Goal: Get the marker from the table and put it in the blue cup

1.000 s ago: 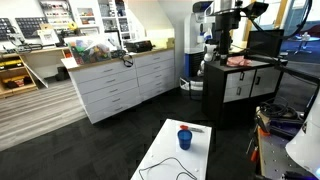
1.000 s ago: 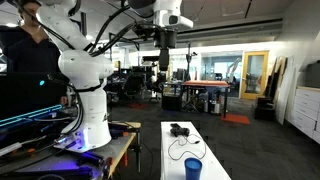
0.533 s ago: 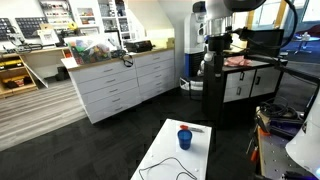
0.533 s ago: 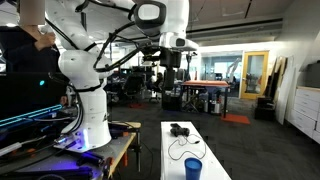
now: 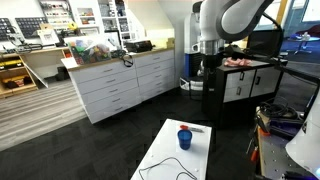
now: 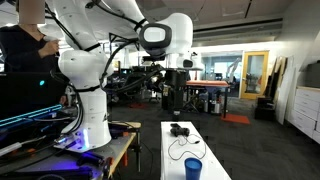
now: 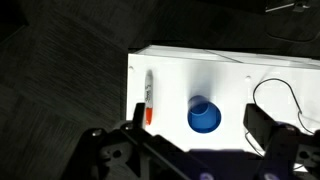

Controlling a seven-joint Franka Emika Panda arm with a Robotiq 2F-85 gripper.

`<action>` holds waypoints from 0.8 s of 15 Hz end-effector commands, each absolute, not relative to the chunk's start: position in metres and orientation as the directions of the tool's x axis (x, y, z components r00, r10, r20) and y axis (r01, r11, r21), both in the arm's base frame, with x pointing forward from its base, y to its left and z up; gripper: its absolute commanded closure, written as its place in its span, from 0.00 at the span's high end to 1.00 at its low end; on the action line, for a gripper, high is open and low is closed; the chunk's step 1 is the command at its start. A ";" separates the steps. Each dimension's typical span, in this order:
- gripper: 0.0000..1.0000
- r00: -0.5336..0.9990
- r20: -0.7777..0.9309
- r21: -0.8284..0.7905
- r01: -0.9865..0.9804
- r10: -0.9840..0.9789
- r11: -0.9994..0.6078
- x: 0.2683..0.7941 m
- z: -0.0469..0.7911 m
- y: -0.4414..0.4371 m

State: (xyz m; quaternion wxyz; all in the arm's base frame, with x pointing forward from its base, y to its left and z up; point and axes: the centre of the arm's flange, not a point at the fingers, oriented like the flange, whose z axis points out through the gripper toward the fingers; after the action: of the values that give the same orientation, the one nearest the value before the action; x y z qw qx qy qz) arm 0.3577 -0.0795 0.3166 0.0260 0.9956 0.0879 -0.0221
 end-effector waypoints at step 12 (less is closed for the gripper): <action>1.00 0.978 -0.016 0.093 0.206 0.206 -0.974 0.436 0.242 -0.094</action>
State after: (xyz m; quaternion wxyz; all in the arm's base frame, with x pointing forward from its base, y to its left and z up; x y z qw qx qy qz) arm 0.4075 -0.0908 0.2563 0.0419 0.9943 0.0980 -0.0043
